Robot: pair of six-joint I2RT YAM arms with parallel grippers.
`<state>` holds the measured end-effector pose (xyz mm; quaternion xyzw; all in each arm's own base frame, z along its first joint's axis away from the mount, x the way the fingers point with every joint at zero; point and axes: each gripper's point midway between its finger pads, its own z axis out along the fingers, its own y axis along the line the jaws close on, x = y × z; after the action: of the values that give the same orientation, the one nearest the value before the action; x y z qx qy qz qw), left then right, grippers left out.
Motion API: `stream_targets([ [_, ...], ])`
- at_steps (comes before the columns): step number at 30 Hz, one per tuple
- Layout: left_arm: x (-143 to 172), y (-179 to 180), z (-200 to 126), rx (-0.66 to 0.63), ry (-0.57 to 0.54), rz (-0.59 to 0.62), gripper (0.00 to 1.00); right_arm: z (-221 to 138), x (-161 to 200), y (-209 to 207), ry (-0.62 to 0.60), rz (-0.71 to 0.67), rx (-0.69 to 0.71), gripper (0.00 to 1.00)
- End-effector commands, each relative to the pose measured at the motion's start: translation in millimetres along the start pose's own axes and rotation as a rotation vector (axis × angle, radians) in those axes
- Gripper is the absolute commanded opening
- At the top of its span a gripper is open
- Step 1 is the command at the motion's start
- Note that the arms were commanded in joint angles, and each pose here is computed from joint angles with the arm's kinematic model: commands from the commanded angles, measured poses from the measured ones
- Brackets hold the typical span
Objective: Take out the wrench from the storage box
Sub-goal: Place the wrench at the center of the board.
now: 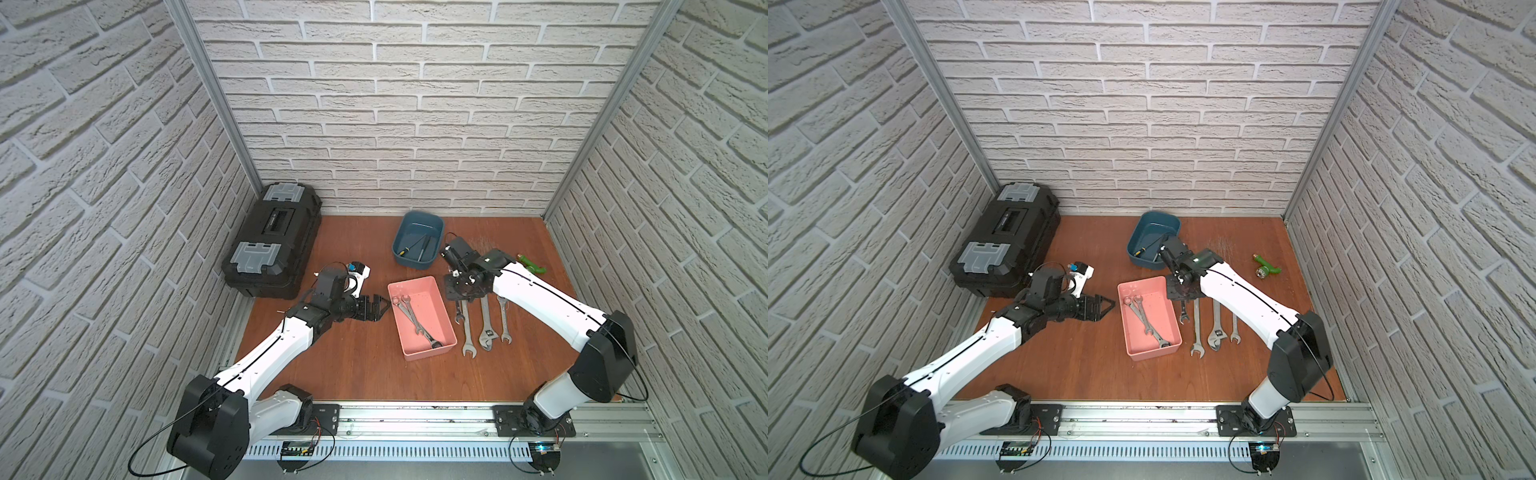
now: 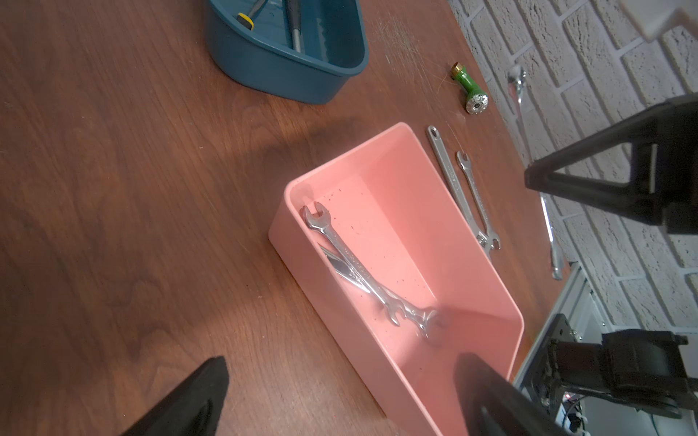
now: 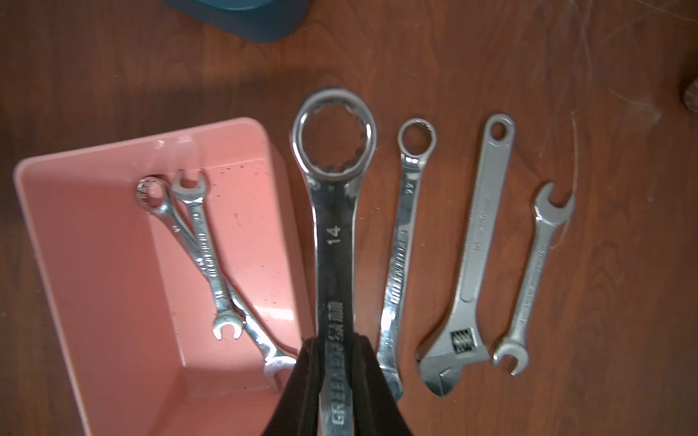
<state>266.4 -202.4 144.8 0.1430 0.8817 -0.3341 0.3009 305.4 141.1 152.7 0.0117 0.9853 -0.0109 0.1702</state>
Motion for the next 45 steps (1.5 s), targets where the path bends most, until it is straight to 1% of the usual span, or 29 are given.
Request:
stream_targets([
  [1,-20.5,-11.6,-0.8,0.037,-0.048,0.036,0.99,0.4,17.1,-34.7,0.046,-0.051,0.038,0.06],
  [5,-22.7,-12.6,1.5,0.043,-0.043,0.038,0.98,7.9,25.5,-71.2,0.078,-0.052,0.072,0.06],
  [9,-24.6,-12.8,4.0,0.046,-0.034,0.042,0.98,24.8,33.3,-104.3,0.125,-0.064,0.122,0.06],
  [13,-26.6,-13.1,5.4,0.049,-0.033,0.045,0.98,43.2,40.2,-134.9,0.166,-0.040,0.150,0.06],
  [15,-26.8,-12.9,6.3,0.048,-0.031,0.045,0.98,49.8,42.0,-146.7,0.182,-0.024,0.156,0.07],
  [19,-26.5,-12.0,9.0,0.050,-0.025,0.041,0.98,61.6,40.0,-170.4,0.197,0.056,0.156,0.06],
  [23,-28.0,-11.3,9.1,0.046,-0.025,0.043,0.98,72.4,44.4,-186.7,0.233,0.064,0.179,0.07],
  [25,-28.0,-10.8,9.6,0.046,-0.026,0.041,0.98,79.9,46.2,-189.8,0.247,0.082,0.160,0.06],
  [35,-27.2,-8.9,12.5,0.044,-0.020,0.033,0.98,109.9,53.4,-196.4,0.319,0.086,0.163,0.07],
  [41,-26.8,-7.9,13.9,0.042,-0.018,0.024,0.98,128.4,63.4,-197.9,0.360,0.107,0.161,0.11],
  [43,-27.9,-8.0,13.1,0.040,-0.022,0.025,0.98,131.2,64.3,-198.1,0.363,0.113,0.158,0.13],
  [45,-27.5,-7.8,12.7,0.038,-0.022,0.024,0.98,133.0,63.9,-196.5,0.364,0.118,0.148,0.18],
])
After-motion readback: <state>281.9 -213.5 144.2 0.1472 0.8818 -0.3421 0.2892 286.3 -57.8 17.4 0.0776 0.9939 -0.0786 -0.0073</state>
